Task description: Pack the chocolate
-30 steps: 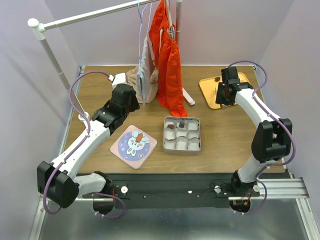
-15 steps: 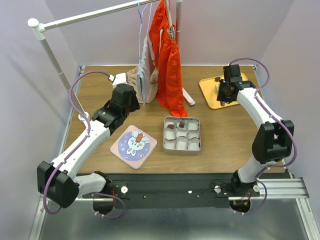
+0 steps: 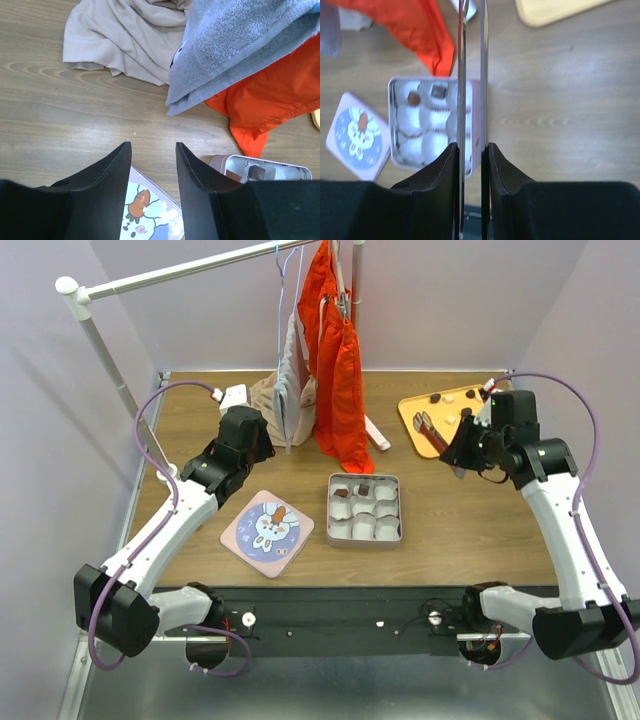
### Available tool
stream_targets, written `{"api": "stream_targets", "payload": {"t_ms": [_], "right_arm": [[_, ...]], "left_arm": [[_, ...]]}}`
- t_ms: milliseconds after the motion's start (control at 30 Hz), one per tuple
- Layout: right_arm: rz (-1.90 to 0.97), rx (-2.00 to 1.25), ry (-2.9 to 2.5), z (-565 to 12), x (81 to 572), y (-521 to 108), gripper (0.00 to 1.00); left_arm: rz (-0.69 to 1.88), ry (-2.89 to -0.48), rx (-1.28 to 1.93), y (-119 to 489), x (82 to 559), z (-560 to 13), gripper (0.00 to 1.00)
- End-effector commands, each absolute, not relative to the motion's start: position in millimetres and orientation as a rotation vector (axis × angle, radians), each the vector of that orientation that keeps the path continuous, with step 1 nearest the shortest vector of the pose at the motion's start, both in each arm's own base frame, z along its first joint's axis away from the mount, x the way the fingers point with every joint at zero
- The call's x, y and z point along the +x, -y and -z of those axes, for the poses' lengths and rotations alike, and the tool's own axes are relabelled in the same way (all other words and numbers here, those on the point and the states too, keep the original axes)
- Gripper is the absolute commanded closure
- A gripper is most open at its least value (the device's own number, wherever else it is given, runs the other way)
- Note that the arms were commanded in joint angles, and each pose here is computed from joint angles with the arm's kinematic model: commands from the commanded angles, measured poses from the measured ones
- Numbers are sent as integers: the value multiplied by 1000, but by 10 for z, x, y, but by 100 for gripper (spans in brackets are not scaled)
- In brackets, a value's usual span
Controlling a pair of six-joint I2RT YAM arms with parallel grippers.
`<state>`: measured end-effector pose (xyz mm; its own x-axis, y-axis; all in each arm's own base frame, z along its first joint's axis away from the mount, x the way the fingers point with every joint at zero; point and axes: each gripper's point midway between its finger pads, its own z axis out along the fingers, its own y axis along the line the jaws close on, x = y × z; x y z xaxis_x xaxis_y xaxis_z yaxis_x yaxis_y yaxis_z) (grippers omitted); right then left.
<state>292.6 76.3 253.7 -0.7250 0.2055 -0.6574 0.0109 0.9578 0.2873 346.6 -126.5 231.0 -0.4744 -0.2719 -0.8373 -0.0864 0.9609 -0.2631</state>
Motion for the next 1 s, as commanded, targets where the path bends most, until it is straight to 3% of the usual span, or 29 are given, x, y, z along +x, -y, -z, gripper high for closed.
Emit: {"api": "stream_targets", "payload": {"t_ms": [0,333,733,967], "right_arm": [[-501,99,-2514,-2419,2357,-971,78],[-539,-11,-2630,-2134,1981,-1082,78],[-538,-34,-2640,-2003,2034,-1157,77],[-529,-47,-2647,-2002,2057,-1164,59]], "left_arm": [[221,-2054,-251,1247,3475,-2337,50],[223,-2046,-275,1229,3468,-2371,50],[215,-2048,-279,1210,3451,-2350,50],[215,-2049,-275,1219,3465,-2348,50]]}}
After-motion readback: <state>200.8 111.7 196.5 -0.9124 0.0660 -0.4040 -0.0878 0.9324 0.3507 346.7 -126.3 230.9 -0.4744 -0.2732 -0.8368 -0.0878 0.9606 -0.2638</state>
